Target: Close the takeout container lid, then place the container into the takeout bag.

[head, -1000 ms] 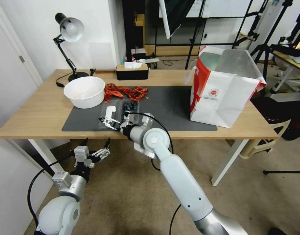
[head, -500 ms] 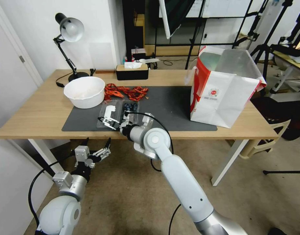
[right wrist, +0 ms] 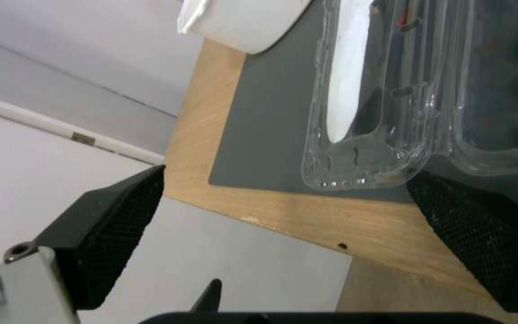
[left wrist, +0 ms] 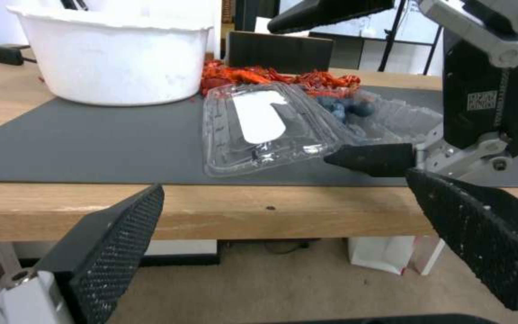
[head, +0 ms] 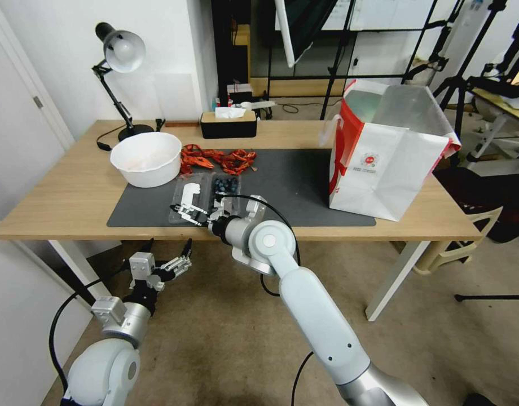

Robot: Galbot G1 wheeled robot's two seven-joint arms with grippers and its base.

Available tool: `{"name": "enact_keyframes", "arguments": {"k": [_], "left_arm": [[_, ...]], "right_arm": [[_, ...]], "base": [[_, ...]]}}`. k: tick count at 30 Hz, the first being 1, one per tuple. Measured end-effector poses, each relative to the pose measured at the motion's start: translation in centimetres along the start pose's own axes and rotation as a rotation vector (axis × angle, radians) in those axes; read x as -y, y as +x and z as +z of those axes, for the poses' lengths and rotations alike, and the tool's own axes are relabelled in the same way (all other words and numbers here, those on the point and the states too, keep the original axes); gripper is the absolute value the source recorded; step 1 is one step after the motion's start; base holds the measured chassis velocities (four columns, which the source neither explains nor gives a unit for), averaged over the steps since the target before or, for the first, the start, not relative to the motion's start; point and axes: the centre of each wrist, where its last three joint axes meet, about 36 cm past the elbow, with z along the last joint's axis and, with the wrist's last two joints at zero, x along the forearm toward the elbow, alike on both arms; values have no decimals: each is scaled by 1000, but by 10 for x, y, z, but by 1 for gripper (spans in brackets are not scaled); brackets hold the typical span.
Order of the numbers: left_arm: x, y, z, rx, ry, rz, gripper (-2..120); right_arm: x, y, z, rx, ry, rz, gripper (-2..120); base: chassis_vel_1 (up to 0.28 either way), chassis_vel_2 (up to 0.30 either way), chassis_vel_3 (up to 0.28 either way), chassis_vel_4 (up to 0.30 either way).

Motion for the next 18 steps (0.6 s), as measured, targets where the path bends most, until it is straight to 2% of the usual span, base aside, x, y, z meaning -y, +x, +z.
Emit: {"name": "enact_keyframes", "arguments": {"k": [9, 18], "left_arm": [[-2, 0, -1, 1, -4, -3, 100], [-2, 0, 0, 1, -3, -4, 100]], "right_arm": [[-2, 2, 2, -20, -4, 19, 100], [-9, 12, 8, -14, -16, -13, 100]], "base": [[0, 0, 0, 0], [0, 0, 0, 0]]}}
